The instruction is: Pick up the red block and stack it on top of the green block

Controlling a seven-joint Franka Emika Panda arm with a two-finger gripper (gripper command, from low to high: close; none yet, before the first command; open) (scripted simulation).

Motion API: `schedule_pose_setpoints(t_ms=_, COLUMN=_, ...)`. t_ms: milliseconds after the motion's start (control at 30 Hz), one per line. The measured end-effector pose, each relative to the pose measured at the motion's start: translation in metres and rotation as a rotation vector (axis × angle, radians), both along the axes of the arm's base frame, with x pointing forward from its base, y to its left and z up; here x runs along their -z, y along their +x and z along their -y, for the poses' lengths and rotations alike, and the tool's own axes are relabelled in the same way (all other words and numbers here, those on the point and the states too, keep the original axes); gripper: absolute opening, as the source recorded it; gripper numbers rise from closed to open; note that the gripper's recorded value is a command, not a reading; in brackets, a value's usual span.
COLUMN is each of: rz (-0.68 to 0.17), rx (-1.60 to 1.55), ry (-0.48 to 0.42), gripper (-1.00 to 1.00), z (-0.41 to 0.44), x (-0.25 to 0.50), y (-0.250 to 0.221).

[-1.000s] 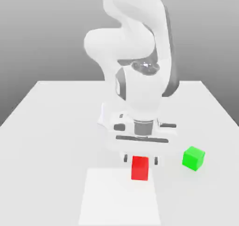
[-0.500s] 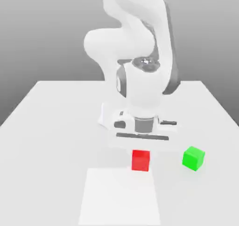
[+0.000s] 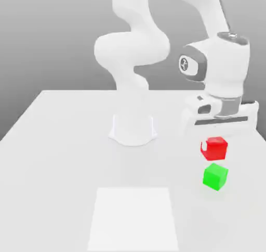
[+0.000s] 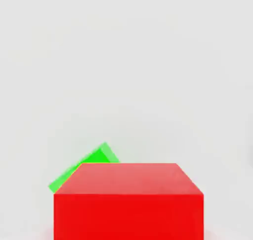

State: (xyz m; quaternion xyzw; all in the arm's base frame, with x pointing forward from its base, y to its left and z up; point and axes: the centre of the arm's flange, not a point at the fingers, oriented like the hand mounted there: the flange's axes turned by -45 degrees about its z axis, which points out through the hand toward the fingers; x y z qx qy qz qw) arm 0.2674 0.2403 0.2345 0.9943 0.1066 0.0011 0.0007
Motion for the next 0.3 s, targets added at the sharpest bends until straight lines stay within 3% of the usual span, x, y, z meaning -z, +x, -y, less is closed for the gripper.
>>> schedule_pose_setpoints(t_ms=167, rz=0.001, rx=-0.005, ry=-0.001, gripper=-1.0, z=-0.003, x=0.043, y=-0.002)
schedule_pose_setpoints(t_ms=200, rz=0.0, rx=-0.004, ry=0.0, gripper=1.0, z=-0.002, x=0.05, y=-0.002)
schedule_pose_setpoints(t_ms=300, rz=0.0, rx=-0.004, ry=0.0, gripper=1.0, z=-0.002, x=0.05, y=-0.002)
